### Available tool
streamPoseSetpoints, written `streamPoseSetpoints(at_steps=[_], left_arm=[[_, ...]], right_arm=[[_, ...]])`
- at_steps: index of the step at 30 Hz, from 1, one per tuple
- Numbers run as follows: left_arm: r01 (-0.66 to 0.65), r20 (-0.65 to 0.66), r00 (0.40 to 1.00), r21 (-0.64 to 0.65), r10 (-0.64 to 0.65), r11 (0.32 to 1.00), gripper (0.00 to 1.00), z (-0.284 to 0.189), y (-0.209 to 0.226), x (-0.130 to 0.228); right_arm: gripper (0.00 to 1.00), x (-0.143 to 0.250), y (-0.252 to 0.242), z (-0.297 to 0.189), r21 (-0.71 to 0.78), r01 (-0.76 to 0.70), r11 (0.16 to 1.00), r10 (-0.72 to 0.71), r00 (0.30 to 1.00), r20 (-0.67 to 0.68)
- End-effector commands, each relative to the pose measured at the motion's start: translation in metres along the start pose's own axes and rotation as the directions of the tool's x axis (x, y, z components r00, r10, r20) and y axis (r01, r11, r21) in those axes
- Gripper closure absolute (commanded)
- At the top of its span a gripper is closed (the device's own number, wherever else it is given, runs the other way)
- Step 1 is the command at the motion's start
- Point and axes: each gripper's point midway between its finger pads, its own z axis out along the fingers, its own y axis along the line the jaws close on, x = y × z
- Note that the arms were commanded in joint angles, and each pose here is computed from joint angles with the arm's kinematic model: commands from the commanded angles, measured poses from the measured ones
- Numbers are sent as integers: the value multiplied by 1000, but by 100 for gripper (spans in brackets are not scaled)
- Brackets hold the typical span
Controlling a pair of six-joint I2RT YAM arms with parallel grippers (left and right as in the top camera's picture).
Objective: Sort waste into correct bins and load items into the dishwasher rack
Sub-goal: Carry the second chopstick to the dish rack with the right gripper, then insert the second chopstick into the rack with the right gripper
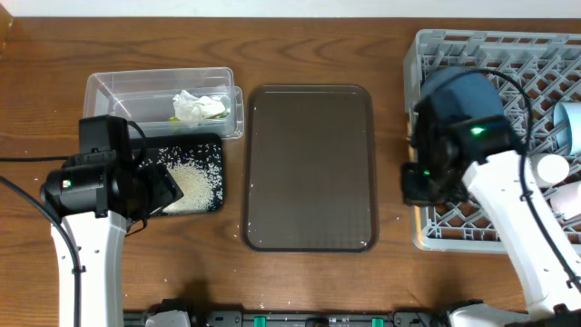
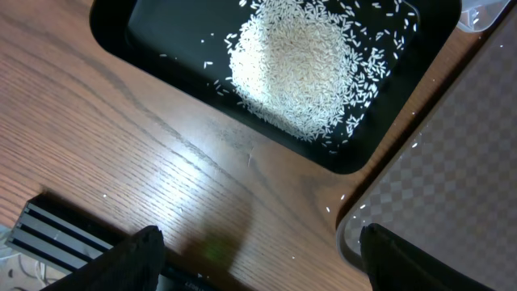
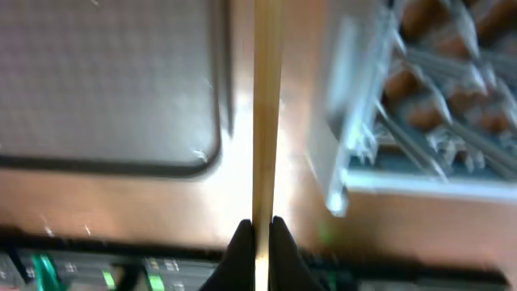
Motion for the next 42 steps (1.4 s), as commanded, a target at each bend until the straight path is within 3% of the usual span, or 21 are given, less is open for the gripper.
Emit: streamPoseSetpoints(at_steps=[1, 20, 28, 42], left_arm=[[14, -4, 1000, -9, -14, 1000, 20, 1, 2, 0], [14, -4, 1000, -9, -14, 1000, 19, 1, 2, 0], [14, -4, 1000, -9, -14, 1000, 20, 1, 2, 0], [14, -5, 1000, -9, -14, 1000, 20, 1, 2, 0]], right_arm=[[99, 8, -11, -1, -21, 14, 1000, -15, 999, -48], [99, 13, -61, 4, 30, -133, 991, 135, 987, -85], [99, 25, -57, 17, -2, -78, 997, 77, 987, -141], [99, 20, -56, 37, -17, -72, 997, 70, 990, -121]])
